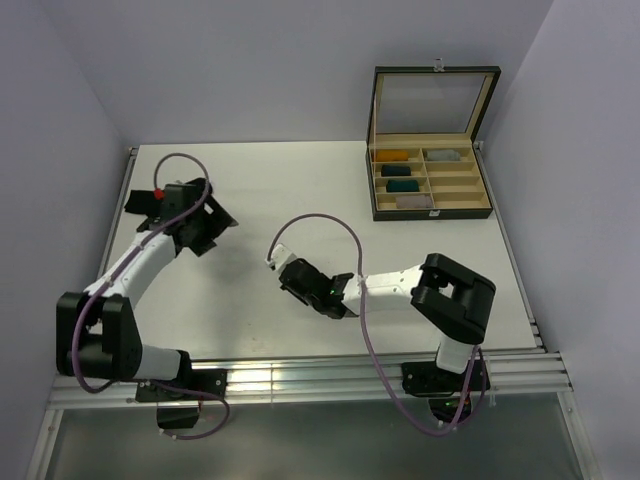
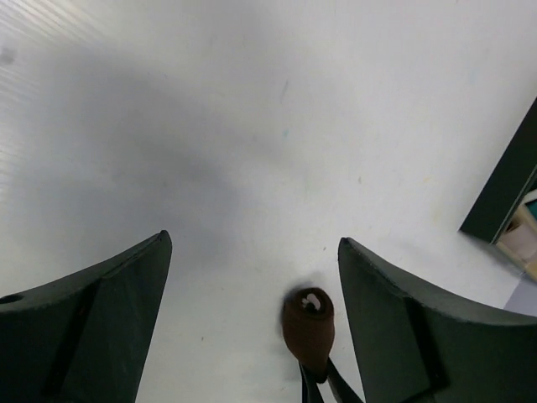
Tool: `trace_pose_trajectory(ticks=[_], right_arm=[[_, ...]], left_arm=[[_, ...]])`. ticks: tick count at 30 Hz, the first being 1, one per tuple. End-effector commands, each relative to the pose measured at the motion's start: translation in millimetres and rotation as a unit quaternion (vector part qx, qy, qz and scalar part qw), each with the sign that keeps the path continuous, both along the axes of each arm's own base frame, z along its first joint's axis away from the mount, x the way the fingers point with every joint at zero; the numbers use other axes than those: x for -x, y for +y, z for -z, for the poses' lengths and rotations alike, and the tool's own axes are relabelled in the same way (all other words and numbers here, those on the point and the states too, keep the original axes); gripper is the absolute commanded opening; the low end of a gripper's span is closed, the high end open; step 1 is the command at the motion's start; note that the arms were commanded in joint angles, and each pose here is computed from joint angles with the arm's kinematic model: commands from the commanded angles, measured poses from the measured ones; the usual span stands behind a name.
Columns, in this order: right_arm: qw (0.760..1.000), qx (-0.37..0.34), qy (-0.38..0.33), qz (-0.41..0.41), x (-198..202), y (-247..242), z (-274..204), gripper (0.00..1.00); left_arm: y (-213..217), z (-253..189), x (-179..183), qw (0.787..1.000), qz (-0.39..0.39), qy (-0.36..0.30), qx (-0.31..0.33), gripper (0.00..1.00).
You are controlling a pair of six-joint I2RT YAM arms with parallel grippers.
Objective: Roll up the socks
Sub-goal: Pick up the sock at the center of the board, then place the sock in the storage box.
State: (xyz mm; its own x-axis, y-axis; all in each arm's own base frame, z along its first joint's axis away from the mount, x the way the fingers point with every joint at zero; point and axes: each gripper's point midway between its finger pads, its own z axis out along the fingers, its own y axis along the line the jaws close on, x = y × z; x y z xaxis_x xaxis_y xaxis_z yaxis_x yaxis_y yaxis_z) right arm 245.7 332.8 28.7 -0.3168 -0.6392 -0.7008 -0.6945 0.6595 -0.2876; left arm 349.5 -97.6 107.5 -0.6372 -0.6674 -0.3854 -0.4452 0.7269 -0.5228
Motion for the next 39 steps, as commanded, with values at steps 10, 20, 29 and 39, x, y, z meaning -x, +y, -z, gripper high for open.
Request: trace_pose_trajectory(ticks=[10, 20, 29, 39], right_arm=[[0.953, -0.136, -0.011, 0.271, -68, -89, -93, 0.00], [0.822, -0.166, -0.021, 0.545, -141, -230, -136, 0.00], [0.705, -0.209, -0.009, 0.678, -208, -341, -153, 0.00], [0.648, -0.259, 0.033, 0.715, -273, -393, -127, 0.00]], left_arm=[[101, -93, 23, 0.984, -0.101, -0.136, -0.059, 0.91], [111, -92, 41, 0.977, -0.091, -0.155, -0.116, 0.95], [116, -99, 53, 0.967, -0.092, -0.164, -0.173, 1.00], [129, -95, 55, 0.960, -0.113, -0.156, -0.204, 0.99]])
